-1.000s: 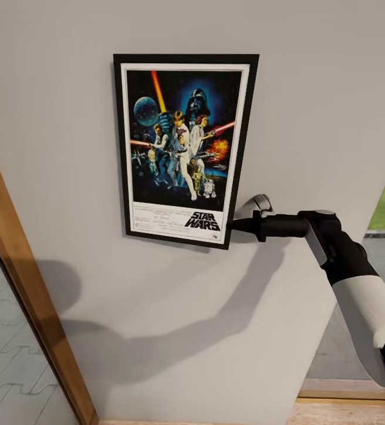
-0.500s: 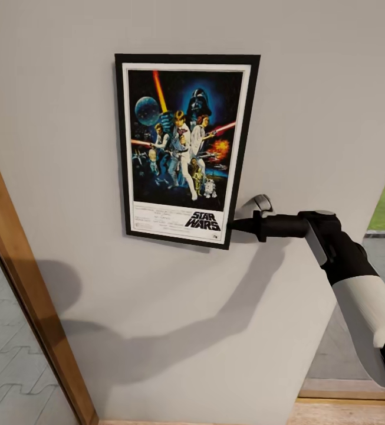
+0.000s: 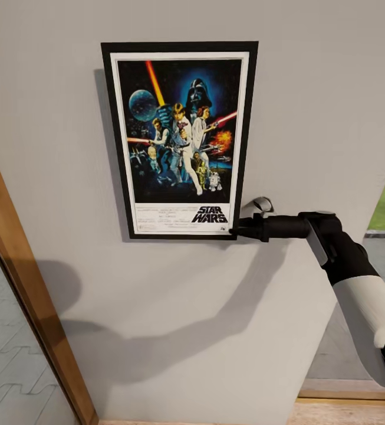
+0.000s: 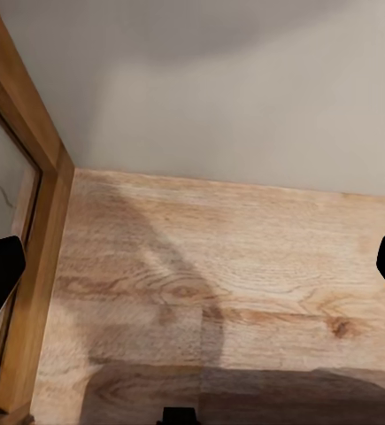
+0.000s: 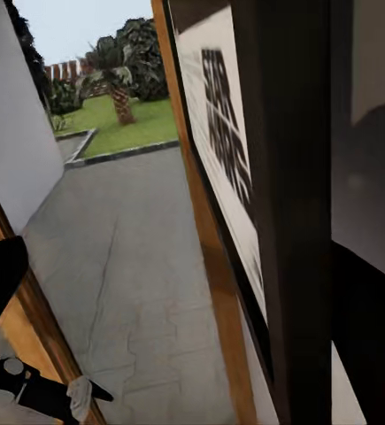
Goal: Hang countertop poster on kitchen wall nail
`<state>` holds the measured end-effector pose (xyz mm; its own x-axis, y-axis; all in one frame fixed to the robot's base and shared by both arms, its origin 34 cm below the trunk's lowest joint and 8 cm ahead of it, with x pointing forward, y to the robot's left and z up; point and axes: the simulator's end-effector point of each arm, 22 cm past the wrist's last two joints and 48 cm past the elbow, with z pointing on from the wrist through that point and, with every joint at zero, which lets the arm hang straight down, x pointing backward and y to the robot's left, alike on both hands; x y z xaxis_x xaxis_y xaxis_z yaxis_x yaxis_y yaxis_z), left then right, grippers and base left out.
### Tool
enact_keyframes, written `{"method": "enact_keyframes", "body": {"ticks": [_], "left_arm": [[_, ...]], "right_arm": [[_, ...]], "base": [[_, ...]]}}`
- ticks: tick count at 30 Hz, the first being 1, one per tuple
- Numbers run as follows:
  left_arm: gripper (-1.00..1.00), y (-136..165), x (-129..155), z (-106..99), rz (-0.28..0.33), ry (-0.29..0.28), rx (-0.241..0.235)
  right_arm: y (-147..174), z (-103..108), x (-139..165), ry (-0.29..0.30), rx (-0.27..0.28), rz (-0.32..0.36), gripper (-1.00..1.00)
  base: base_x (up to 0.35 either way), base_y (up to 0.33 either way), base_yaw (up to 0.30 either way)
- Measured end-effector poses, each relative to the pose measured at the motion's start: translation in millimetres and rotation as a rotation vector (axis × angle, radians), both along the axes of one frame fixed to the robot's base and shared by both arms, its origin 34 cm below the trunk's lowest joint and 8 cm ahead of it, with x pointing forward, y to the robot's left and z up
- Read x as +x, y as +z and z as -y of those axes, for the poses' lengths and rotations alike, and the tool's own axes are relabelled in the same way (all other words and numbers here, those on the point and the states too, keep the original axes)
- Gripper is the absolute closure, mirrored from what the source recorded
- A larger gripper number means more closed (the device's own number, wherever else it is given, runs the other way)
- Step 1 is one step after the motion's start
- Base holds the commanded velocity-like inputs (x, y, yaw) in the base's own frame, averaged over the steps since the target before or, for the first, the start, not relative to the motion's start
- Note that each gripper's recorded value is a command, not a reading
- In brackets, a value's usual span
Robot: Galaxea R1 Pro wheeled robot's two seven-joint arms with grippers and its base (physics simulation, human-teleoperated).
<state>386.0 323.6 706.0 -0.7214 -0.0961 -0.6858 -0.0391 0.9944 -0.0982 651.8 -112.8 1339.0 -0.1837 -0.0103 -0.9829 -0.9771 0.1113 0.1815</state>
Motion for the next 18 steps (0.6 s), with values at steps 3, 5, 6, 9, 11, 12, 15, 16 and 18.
{"method": "enact_keyframes", "body": {"ticks": [3,5,6,9,11,12,15,16,18], "left_arm": [[-1.0,0.1,0.2,-0.3,0.0,0.0,0.001],[-1.0,0.0,0.1,-0.3,0.0,0.0,0.001],[-1.0,0.0,0.1,-0.3,0.0,0.0,0.0],[-1.0,0.0,0.2,-0.1,0.0,0.0,0.0],[-1.0,0.0,0.1,-0.1,0.0,0.0,0.0],[-1.0,-0.1,0.1,0.0,0.0,-0.001,0.0],[-1.0,0.0,0.2,-0.1,0.0,-0.001,0.0],[-1.0,0.1,0.3,0.0,0.0,-0.001,0.0],[-1.0,0.1,0.3,0.2,0.0,-0.001,-0.001]], "right_arm": [[0.0,-0.1,0.3,-0.002,-0.003,0.002,-1.0],[0.0,-0.2,0.4,-0.003,-0.003,0.003,-1.0],[0.0,-0.3,0.5,-0.004,-0.004,0.003,-1.0],[-0.1,-0.4,0.6,-0.005,-0.005,0.004,-1.0],[-0.1,-0.4,0.6,-0.005,-0.005,0.004,-1.0],[0.0,-0.5,0.9,-0.006,-0.005,0.006,-1.0],[-0.6,0.1,6.7,-0.032,-0.009,0.007,-1.0],[-0.9,0.4,7.4,-0.035,-0.011,0.008,-1.0],[-0.9,0.3,7.2,-0.035,-0.011,0.008,-1.0]], "base": [[0.0,0.0,0.0],[0.0,0.0,0.0],[0.0,0.0,0.0],[0.0,0.0,0.0],[-0.004,-0.018,0.0],[-0.041,-0.114,0.0],[-0.067,-0.167,0.0],[-0.053,-0.133,0.0],[-0.03,-0.077,0.0]]}}
